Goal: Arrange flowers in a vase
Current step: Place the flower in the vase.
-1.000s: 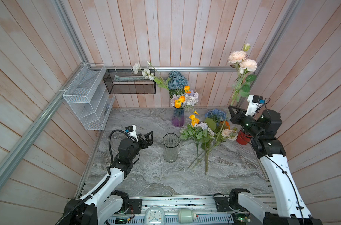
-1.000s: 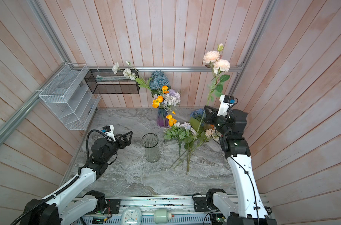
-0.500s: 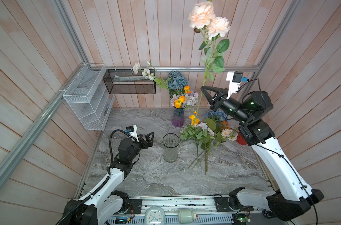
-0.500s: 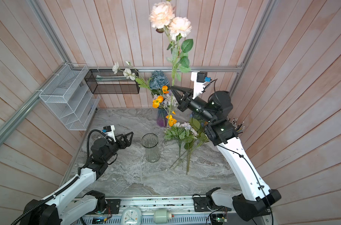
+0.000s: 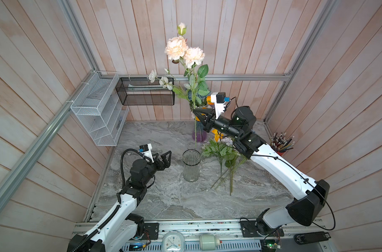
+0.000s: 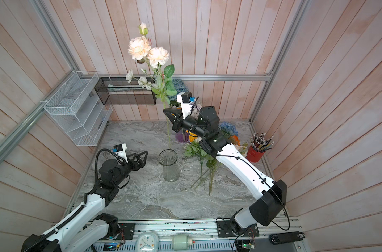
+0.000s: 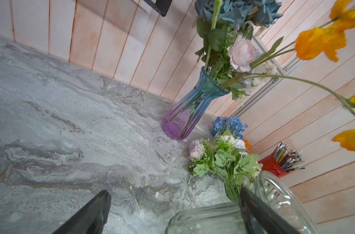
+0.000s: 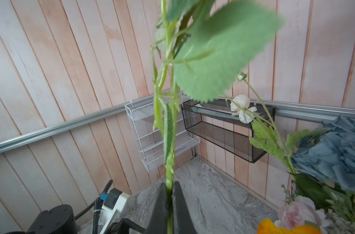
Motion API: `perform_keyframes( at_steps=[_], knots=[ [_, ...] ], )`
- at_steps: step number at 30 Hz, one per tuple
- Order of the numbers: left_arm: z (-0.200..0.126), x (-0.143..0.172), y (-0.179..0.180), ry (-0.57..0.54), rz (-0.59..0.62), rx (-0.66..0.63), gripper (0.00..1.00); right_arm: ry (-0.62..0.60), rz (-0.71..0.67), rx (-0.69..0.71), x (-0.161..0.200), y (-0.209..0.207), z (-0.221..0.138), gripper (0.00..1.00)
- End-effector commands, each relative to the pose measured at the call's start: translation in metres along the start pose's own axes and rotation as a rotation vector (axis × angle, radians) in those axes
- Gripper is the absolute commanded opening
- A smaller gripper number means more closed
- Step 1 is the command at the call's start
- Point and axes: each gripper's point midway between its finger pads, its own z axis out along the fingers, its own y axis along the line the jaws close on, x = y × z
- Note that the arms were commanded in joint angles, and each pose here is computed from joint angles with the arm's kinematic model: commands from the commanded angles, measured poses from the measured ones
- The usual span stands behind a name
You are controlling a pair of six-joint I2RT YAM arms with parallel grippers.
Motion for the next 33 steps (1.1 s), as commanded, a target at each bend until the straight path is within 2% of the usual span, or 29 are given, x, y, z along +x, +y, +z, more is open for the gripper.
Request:
perform_keyframes(
  at_steps=[1, 5, 8, 18, 28, 33],
  knots=[
    [-0.001, 0.003, 0.006, -0.001, -0.009, -0.023, 1.00, -0.029, -0.072, -0.012, 0.023, 0.011, 0.001, 0.00],
    [0.002, 0.001, 0.006, -0.004, -0.004, -0.023, 1.00, -0.026, -0.107, -0.022, 0.067, 0.023, -0.008, 0.00],
    [0.002, -0.001, 0.004, -0.005, -0.005, -0.012, 1.00, 0.010, -0.149, 0.024, 0.094, 0.020, -0.011, 0.00],
    [-0.011, 0.002, -0.019, 0.008, -0.010, 0.104, 1.00, 0.154, -0.092, 0.103, 0.177, 0.005, -0.028, 0.00],
    [-0.025, 0.010, -0.059, 0.055, 0.011, 0.288, 1.00, 0.303, -0.040, 0.138, 0.225, 0.001, -0.034, 0.00],
    [-0.028, 0.015, -0.075, 0.079, 0.031, 0.325, 1.00, 0.360, -0.013, 0.149, 0.237, 0.000, -0.040, 0.08]
  ],
)
